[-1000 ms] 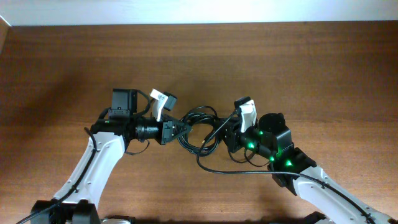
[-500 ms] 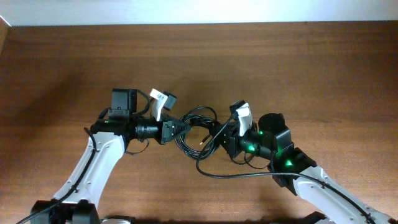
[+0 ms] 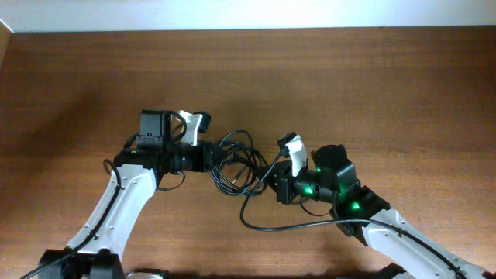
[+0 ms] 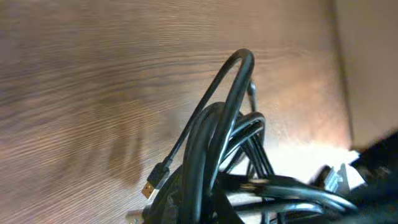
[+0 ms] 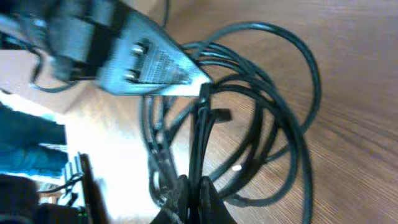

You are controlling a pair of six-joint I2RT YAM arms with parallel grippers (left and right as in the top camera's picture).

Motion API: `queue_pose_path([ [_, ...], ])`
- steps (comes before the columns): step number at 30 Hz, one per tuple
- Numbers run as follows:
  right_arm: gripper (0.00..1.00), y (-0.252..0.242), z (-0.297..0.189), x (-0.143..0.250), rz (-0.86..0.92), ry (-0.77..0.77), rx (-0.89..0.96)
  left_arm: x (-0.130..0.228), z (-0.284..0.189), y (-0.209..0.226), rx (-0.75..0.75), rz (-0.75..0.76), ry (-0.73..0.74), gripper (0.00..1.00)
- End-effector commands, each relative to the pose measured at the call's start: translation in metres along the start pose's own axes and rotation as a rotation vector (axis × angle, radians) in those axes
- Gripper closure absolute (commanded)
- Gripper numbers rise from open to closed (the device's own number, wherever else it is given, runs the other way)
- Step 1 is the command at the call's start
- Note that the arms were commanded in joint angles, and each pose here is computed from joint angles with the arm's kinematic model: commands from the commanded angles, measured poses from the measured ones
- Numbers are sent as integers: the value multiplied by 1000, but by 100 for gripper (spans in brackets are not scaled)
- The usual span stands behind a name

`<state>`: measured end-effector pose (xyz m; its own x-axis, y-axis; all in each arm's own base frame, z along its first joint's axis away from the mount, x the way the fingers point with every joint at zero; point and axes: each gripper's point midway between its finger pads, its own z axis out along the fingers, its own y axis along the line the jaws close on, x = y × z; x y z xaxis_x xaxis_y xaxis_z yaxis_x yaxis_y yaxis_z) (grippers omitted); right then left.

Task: Untangle cables

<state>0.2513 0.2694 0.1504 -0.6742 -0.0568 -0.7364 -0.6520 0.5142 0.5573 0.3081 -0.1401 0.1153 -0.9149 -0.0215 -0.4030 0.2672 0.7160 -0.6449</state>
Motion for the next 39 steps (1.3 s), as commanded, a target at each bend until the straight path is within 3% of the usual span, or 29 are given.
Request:
queue_pose_path([
  [1,96,29,0,-5,-54,-2,-141,-7,-3,13,-81,-63,-28,100],
  [7,96,26,1,-10,-60,-23,-119,-8,-3,18,-112,-79,-32,100],
  [14,96,-28,-1,5,75,-2,171,-7,-3,19,-118,-76,-31,100],
  [17,96,-42,-5,3,124,-16,228,-8,-5,32,-191,-94,-42,100],
  [21,96,-51,-9,9,174,-1,258,-3,-15,64,-383,-246,-70,100],
  [26,96,-56,-10,10,178,0,287,-3,-16,66,-397,-247,-73,100],
  [28,91,-56,-10,11,179,2,287,-3,-15,64,-382,-246,-69,100],
  [31,59,-53,-10,11,179,7,270,-3,-10,51,-306,-189,-47,100],
  [35,56,-50,-9,10,176,6,251,-5,-2,4,-31,95,-13,100],
  [39,57,-45,-7,8,168,2,222,-4,-2,-8,39,153,-11,100],
])
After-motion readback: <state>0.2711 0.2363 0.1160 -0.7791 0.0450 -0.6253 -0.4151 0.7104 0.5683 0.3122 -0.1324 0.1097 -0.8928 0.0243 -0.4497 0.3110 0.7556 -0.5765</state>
